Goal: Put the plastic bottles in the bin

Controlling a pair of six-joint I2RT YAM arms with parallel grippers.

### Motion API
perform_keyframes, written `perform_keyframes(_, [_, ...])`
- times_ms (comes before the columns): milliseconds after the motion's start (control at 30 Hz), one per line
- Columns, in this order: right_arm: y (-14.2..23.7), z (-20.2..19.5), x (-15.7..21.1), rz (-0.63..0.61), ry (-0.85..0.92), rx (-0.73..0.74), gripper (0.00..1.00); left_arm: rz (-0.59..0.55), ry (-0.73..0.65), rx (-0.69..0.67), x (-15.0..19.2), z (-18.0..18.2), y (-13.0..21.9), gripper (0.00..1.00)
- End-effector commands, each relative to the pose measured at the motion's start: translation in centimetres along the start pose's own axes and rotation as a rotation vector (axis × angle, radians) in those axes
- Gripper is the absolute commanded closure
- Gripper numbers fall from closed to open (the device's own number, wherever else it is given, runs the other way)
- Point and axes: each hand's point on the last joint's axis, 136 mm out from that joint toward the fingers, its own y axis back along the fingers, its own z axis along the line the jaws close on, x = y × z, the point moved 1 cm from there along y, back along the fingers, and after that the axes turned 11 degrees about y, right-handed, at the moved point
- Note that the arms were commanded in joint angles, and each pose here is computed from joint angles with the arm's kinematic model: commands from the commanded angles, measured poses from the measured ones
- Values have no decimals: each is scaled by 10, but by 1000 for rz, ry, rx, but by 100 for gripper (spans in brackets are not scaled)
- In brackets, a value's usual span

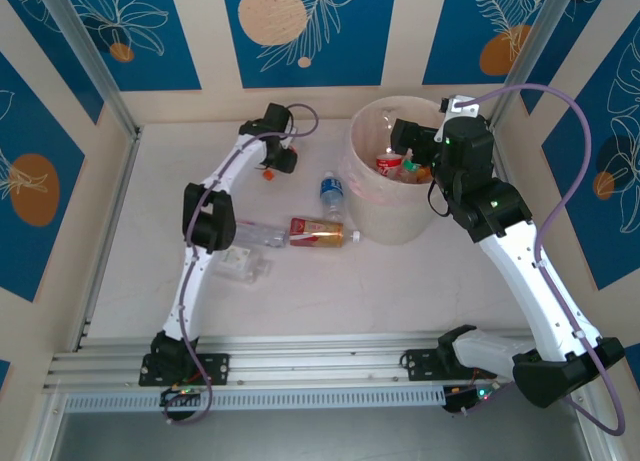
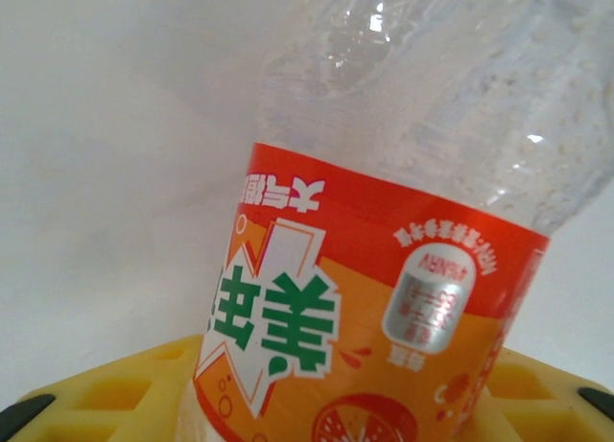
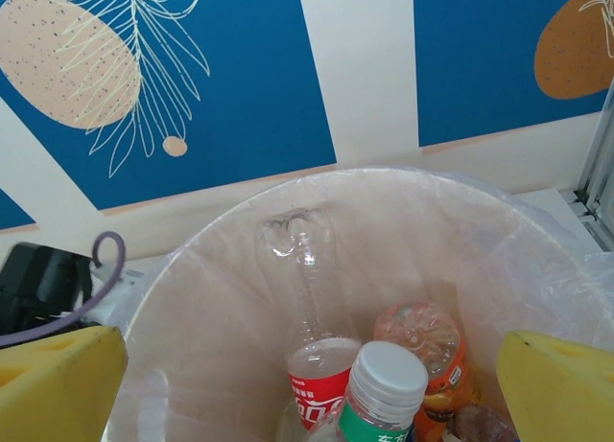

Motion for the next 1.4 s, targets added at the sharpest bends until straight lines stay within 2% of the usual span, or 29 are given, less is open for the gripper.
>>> perform_keyframes(0, [6, 3, 0, -7, -9, -26, 1, -171, 48, 10, -41, 8, 86, 61])
perform_keyframes(200, [4, 21, 4, 16, -52, -127, 1, -293, 91, 80, -47, 5, 158, 62])
perform_keyframes(367, [2, 38, 11, 37, -80, -228, 1, -402, 134, 206, -38, -5, 220, 62])
perform_keyframes(533, [-2, 56, 14, 53, -109, -324, 1, -491, 129, 422, -24, -37, 284, 61])
perform_keyframes(733, [-6, 84, 9, 56, -163, -485, 1, -529, 57, 637, -5, -84, 336, 60])
perform_keyframes(833, [-7, 99, 1, 56, -190, -573, 1, -527, 1, 730, 3, -110, 352, 59])
perform_keyframes(1033, [-5, 124, -13, 50, -221, -720, 1, -529, -102, 830, 17, -152, 368, 57])
perform_keyframes(1367, [0, 139, -19, 10, -209, -824, 1, -483, -160, 903, 23, -188, 368, 57])
